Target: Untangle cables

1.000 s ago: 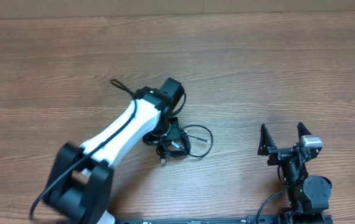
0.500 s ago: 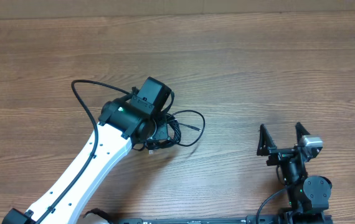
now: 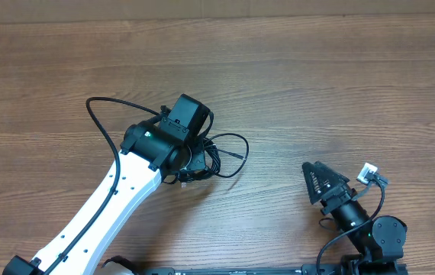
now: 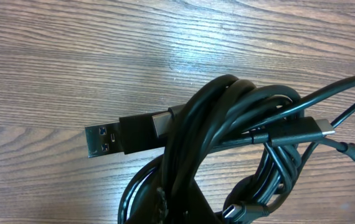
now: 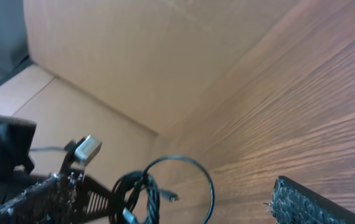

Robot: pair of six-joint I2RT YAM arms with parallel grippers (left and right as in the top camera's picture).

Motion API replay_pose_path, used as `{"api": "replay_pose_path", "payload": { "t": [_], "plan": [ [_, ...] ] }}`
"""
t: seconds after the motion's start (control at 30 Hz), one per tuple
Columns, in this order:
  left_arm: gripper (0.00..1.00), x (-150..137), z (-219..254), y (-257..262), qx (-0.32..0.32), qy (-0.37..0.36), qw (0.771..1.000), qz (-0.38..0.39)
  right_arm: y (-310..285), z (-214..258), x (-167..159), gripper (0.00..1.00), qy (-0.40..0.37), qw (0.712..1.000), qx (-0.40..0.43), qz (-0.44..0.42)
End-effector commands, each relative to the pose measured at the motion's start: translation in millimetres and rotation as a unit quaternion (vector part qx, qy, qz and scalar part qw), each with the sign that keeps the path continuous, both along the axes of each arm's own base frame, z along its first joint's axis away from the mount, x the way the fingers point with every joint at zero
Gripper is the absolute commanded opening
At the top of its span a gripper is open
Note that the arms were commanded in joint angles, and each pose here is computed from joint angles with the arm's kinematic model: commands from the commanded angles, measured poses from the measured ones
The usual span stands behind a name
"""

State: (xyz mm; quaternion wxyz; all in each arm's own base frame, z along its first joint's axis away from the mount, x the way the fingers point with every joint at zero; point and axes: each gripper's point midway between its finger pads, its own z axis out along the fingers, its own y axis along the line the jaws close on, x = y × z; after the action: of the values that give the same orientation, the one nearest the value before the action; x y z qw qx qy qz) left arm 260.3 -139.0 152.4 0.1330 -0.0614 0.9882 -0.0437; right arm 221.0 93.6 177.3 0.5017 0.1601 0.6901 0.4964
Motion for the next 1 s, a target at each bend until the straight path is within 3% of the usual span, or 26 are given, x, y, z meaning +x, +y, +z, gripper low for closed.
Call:
{"api": "replay_pose_path", "payload": {
  "t": [0.0,0.27,0.5,0.7,0.97],
  "plan": [
    [0.04,5.8,12.8,-1.0,-0.006,-0.023,1.0,0.006,6.6,-6.0,-4.5,1.0,0.027,0.999,0.002,0.024],
    [0.04,5.9,12.9,-1.0,-0.006,-0.023,1.0,0.007,2.0,-10.2,-10.7,1.0,0.17,0.985,-0.037,0.015],
    [0.04,5.8,12.9,-1.1,-0.016,-0.02,0.999,0.037,0.1,-17.8,-22.5,1.0,0.301,0.95,-0.078,0.028],
    [0.04,5.7,12.7,-1.2,-0.019,-0.019,0.999,0.047,27.5,-17.0,-37.1,1.0,0.338,0.933,-0.035,0.121],
    [0.04,3.0,9.6,-3.0,-0.024,-0.011,0.999,0.046,27.9,-23.4,-44.3,1.0,0.387,0.916,0.003,0.108]
  ]
}}
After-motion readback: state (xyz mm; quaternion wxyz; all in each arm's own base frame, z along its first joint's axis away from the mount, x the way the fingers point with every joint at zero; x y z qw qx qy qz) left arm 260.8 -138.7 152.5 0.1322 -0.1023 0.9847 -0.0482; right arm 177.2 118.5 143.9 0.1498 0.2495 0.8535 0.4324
